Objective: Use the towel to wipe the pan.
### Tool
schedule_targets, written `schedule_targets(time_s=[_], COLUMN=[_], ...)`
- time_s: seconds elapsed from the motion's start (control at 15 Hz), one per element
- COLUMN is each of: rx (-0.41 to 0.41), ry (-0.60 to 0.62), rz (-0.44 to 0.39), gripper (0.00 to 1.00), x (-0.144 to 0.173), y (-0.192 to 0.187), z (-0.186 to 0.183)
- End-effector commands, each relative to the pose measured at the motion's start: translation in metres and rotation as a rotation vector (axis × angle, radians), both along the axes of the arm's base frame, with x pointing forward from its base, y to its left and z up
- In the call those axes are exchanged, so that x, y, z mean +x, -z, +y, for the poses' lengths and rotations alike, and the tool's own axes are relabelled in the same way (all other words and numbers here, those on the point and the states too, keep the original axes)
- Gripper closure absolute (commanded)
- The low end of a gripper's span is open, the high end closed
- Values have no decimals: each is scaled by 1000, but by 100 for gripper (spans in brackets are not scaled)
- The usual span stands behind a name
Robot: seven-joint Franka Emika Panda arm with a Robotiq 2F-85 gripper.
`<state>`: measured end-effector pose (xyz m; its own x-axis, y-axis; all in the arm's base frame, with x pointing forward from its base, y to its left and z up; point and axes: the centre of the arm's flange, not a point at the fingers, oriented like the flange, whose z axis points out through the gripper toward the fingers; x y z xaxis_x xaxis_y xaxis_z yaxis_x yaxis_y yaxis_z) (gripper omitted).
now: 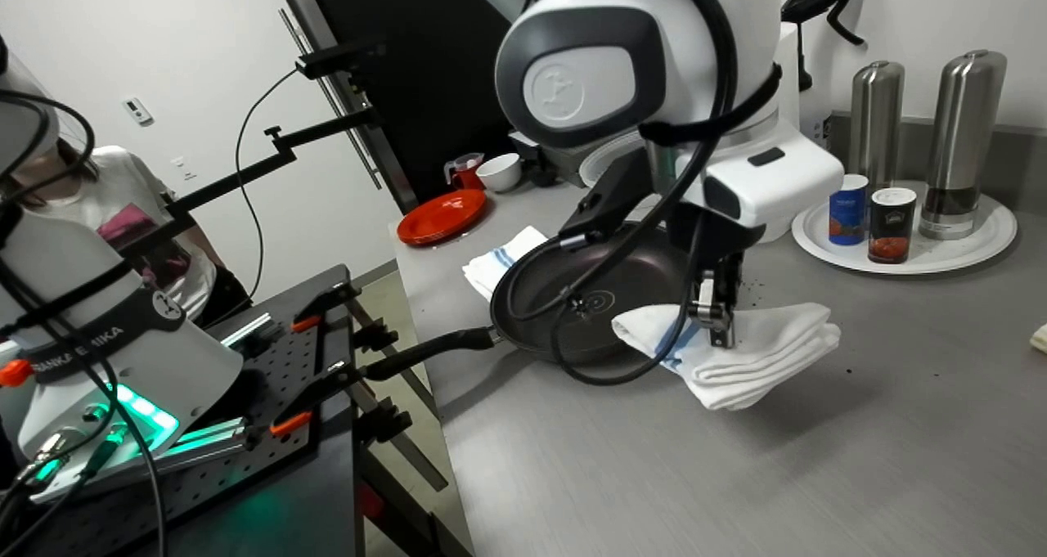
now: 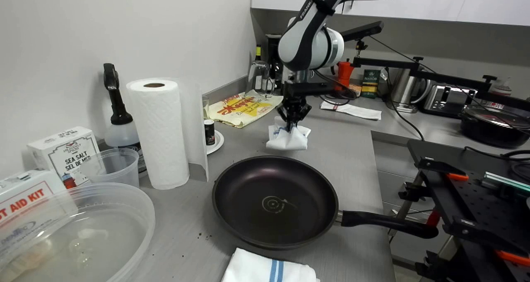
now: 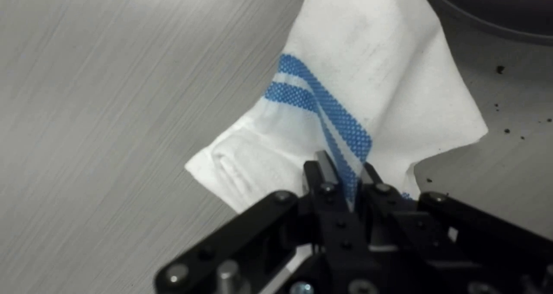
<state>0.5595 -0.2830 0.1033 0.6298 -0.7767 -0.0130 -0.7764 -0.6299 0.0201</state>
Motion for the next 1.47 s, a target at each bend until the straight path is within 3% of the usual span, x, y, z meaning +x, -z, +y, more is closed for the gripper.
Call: schedule_targets(time_s=[0.0, 0.27, 0.53, 0.67, 1.0, 1.4], rx=[15, 40, 88, 72, -94, -256], ry=[-67, -145, -283, -354, -513, -582], rz=[-22, -36, 19, 60, 162, 268], gripper=[98, 98, 98, 98, 98, 98], x=[-31, -41, -45, -47, -44, -43], y=[-59, -87, -82, -69, -8, 50], z=[16, 48, 109, 142, 190, 194])
